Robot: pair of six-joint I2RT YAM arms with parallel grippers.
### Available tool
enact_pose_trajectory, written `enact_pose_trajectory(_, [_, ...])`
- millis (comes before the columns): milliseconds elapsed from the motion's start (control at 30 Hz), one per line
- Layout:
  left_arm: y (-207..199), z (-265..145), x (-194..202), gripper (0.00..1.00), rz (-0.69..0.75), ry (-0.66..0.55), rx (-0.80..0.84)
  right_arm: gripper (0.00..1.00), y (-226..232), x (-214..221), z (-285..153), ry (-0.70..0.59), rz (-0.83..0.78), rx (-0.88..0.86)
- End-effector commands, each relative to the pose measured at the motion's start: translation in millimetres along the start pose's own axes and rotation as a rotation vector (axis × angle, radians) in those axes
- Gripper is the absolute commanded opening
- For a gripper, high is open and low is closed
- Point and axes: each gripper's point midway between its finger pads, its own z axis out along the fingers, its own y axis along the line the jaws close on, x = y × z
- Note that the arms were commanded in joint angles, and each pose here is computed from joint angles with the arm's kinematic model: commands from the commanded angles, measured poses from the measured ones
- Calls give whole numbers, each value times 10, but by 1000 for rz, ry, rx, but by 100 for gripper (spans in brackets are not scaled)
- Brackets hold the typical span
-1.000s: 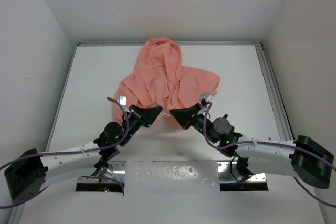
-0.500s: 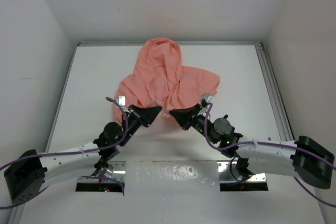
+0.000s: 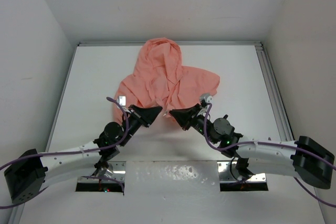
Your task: Zip up the jacket
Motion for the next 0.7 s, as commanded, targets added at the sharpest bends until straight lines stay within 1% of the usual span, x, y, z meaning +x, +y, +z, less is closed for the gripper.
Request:
enact_pose_trajectory(0, [-143, -9, -13, 0, -3, -6, 55, 0, 141, -290, 92, -82, 2, -25])
enact_pose_trajectory(667, [-119, -17, 52, 0, -6, 6, 44, 0, 149, -355, 97, -106, 4, -26])
